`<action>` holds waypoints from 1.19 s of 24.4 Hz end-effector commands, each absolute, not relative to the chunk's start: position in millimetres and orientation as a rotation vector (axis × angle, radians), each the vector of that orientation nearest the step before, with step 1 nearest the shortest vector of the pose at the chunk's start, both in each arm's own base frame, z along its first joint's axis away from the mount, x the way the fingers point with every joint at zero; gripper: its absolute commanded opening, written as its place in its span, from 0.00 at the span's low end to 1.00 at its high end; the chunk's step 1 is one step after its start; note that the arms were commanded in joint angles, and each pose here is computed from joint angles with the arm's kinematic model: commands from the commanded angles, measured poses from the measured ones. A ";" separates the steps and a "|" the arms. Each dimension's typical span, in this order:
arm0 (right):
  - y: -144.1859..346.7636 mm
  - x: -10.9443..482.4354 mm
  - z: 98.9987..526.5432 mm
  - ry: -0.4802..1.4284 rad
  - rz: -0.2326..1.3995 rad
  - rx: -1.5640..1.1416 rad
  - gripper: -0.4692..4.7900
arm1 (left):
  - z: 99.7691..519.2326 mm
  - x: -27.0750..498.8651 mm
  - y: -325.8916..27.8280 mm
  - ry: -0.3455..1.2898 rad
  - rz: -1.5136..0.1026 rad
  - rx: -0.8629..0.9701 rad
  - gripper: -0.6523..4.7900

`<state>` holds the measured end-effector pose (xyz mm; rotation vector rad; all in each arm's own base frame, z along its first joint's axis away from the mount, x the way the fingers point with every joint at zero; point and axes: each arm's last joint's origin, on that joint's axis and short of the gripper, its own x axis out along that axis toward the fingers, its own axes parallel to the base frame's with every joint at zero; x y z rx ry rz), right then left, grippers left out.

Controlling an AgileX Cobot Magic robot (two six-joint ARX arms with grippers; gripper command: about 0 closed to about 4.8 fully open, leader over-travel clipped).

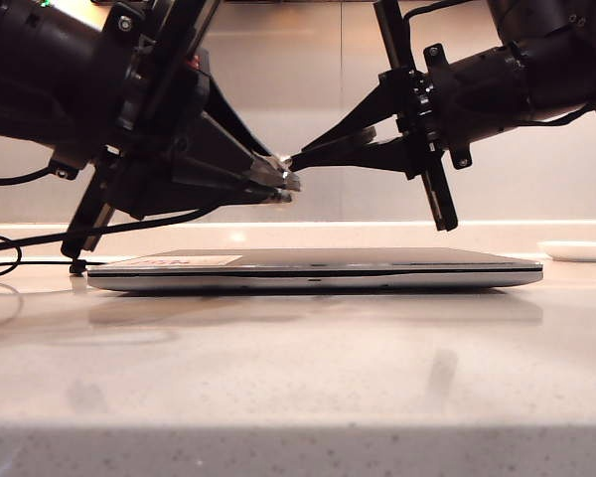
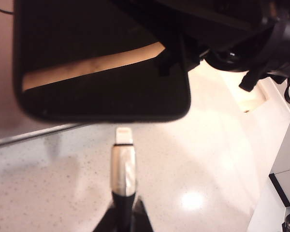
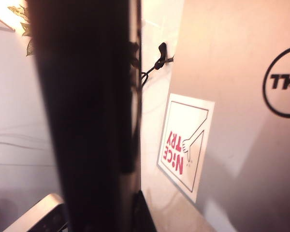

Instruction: Pick up the charging cable and the phone, plug the charging cable into the charging port on the phone, and finally place them back on the table.

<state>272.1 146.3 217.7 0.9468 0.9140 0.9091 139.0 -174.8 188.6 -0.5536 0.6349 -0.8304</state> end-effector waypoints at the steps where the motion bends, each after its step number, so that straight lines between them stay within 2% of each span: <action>1: 148.6 271.3 224.7 0.881 0.955 0.937 0.08 | 191.5 139.1 -175.5 0.621 -0.842 -0.564 0.11; 29: 151.7 268.2 223.6 0.907 1.004 0.905 0.08 | 193.6 140.0 -175.5 0.596 -0.851 -0.568 0.11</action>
